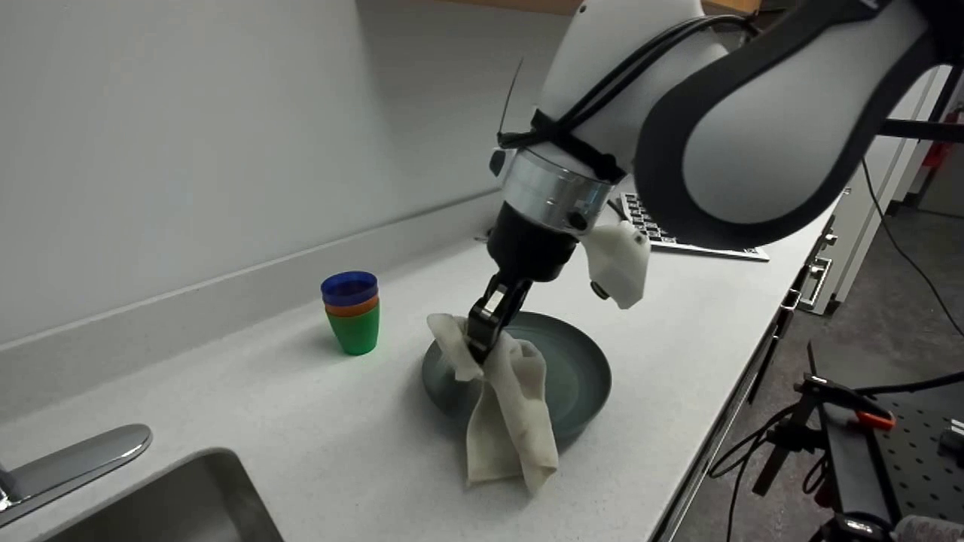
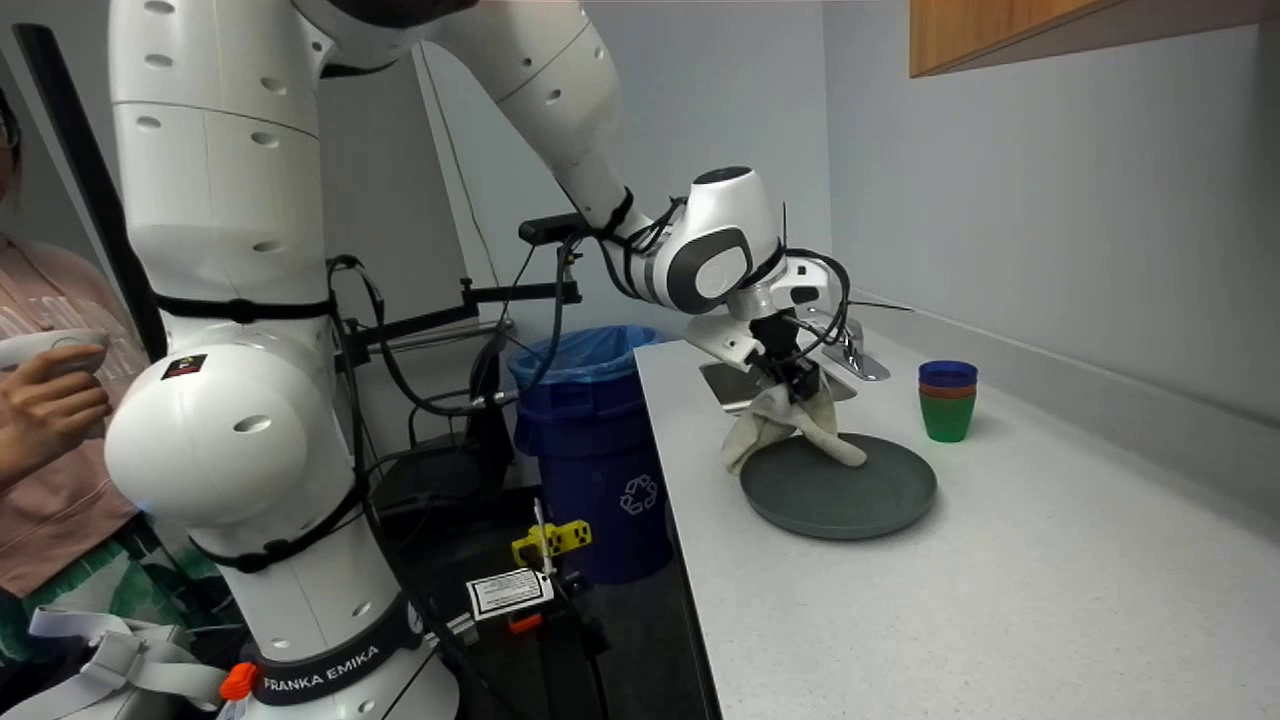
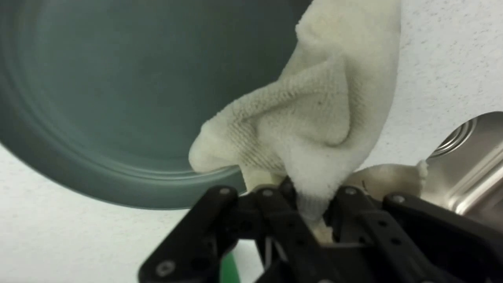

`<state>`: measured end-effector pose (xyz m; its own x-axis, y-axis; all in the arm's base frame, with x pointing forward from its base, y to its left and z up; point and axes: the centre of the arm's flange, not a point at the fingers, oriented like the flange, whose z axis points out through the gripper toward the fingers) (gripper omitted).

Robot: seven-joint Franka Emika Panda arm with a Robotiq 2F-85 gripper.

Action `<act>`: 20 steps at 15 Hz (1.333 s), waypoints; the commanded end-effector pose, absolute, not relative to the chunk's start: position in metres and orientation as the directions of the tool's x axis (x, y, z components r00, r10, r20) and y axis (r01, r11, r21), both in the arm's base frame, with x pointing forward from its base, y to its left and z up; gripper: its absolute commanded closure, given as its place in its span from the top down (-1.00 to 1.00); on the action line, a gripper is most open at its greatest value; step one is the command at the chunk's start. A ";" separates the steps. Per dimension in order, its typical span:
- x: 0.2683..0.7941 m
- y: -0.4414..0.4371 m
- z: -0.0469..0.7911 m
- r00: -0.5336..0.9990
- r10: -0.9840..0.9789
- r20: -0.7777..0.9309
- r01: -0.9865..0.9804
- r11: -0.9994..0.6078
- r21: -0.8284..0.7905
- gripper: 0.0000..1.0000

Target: Use the white towel to wipe the plate

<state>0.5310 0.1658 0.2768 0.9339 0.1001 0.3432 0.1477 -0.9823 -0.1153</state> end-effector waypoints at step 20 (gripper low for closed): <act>0.532 0.158 0.197 0.931 -0.205 0.302 -0.127 -0.958 -0.258 -0.94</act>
